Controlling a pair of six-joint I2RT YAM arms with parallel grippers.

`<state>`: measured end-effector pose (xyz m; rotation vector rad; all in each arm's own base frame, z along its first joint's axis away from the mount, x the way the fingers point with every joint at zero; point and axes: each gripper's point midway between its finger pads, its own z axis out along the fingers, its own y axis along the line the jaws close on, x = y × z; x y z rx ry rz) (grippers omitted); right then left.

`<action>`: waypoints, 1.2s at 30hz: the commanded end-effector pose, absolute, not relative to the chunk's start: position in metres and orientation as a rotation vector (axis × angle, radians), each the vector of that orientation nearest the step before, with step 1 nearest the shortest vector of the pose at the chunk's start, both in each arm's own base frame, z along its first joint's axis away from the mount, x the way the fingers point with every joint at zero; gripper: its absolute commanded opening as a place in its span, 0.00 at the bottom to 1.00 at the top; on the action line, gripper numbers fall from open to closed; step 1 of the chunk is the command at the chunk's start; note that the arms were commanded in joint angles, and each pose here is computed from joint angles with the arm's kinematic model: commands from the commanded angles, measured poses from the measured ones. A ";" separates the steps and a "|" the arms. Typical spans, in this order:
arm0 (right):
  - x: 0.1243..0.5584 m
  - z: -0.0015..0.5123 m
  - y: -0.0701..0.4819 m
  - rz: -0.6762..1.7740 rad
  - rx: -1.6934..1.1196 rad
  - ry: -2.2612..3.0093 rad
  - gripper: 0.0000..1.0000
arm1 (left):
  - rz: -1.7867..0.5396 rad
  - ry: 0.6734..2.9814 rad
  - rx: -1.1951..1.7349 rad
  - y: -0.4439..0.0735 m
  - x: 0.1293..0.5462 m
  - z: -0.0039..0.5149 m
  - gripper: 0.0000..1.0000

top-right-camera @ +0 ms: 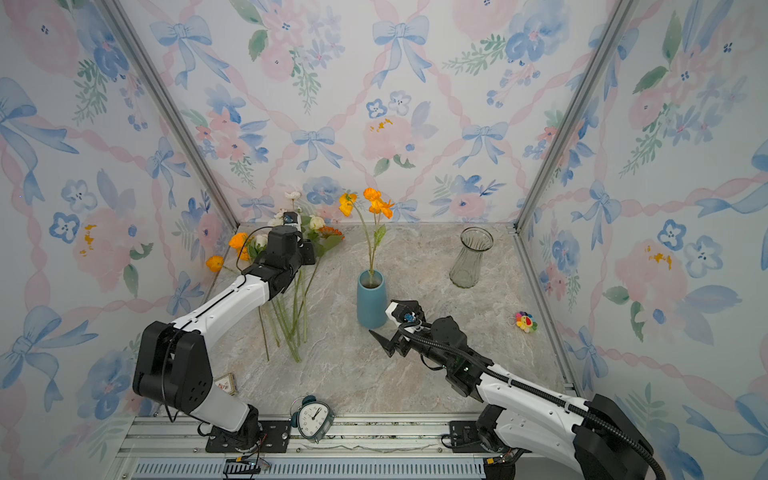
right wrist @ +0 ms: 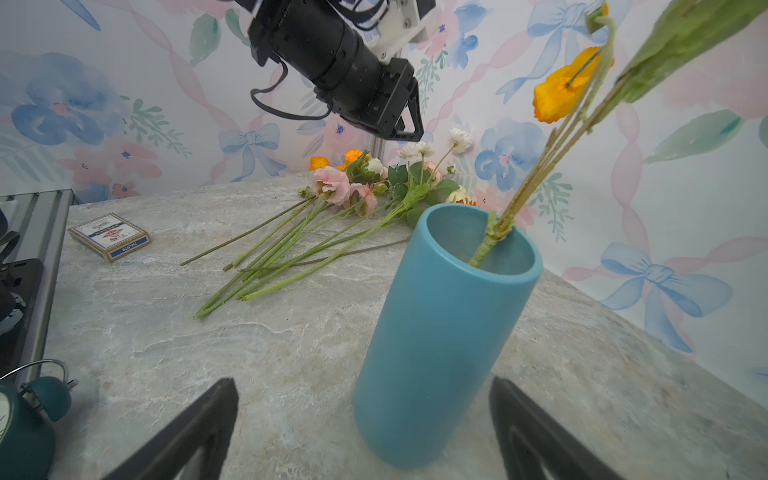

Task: Arrange the flowers into the vase
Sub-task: 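Withdraw the left gripper back down to the flower pile stems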

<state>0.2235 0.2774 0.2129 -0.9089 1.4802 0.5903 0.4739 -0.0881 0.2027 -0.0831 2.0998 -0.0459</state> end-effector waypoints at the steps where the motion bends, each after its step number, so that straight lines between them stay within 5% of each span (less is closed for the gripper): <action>1: 0.215 0.229 0.290 0.604 -0.940 1.424 0.97 | -0.023 2.232 -0.154 -0.063 0.474 0.168 0.35; 8: 0.197 0.204 0.319 0.649 -1.000 1.402 0.97 | 0.045 2.408 -0.141 -0.038 0.471 0.102 0.33; 33: 0.200 0.187 0.330 0.683 -1.025 1.448 0.97 | 0.069 2.565 -0.159 -0.025 0.474 0.041 0.22; 36: 0.201 0.187 0.330 0.678 -1.026 1.450 0.97 | 0.066 2.588 -0.152 -0.026 0.475 0.036 0.11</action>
